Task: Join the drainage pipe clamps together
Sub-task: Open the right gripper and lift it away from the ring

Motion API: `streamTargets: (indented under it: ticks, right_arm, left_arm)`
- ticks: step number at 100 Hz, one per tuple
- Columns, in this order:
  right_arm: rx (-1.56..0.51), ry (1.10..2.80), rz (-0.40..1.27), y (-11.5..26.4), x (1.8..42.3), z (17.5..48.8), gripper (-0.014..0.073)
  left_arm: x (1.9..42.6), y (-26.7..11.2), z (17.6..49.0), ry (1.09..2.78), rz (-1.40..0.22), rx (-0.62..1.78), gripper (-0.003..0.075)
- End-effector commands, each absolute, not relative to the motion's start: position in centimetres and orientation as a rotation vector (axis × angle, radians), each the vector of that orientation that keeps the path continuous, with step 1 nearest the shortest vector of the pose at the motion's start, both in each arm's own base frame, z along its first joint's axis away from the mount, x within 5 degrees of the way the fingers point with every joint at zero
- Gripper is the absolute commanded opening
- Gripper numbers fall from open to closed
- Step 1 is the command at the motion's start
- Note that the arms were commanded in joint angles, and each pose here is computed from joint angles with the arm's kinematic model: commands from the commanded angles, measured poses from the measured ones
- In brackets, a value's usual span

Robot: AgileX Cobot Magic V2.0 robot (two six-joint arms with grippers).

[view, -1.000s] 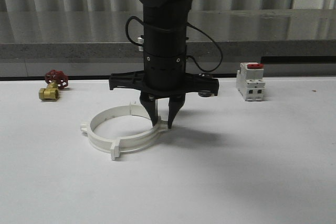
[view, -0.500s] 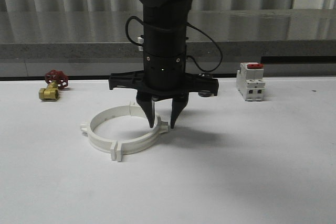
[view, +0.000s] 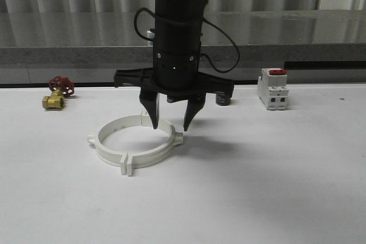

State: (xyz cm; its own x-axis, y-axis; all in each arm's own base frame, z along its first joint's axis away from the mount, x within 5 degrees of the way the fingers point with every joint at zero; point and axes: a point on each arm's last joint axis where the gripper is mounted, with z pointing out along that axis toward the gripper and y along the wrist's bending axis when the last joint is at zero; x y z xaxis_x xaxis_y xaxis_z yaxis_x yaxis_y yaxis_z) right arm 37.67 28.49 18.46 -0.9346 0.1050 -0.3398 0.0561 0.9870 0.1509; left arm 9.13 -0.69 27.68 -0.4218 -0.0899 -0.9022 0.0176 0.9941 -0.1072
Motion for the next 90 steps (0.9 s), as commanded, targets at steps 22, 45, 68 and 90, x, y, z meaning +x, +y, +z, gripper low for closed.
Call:
streamTargets:
  ticks: [22,45,68,90]
  right_arm:
    - [-0.168,2.511,0.299,26.1,37.0,29.3,0.0386]
    - [-0.251,2.451,0.188,19.7,36.2,33.6,0.0386]
    - [-0.079,2.400,0.127,10.9,32.5,35.8,0.0386]
    - [-0.001,2.344,0.080,5.4,25.2,36.3,0.0386]
  left_arm:
    - [9.4,-0.8,29.1,1.915,-0.136,-0.038,-0.0020]
    - [9.4,-0.8,29.1,1.915,-0.136,-0.038,-0.0020]
    - [9.4,-0.8,29.1,1.915,-0.136,-0.038,-0.0020]
    - [9.4,-0.8,29.1,1.915,-0.136,-0.038,-0.0020]
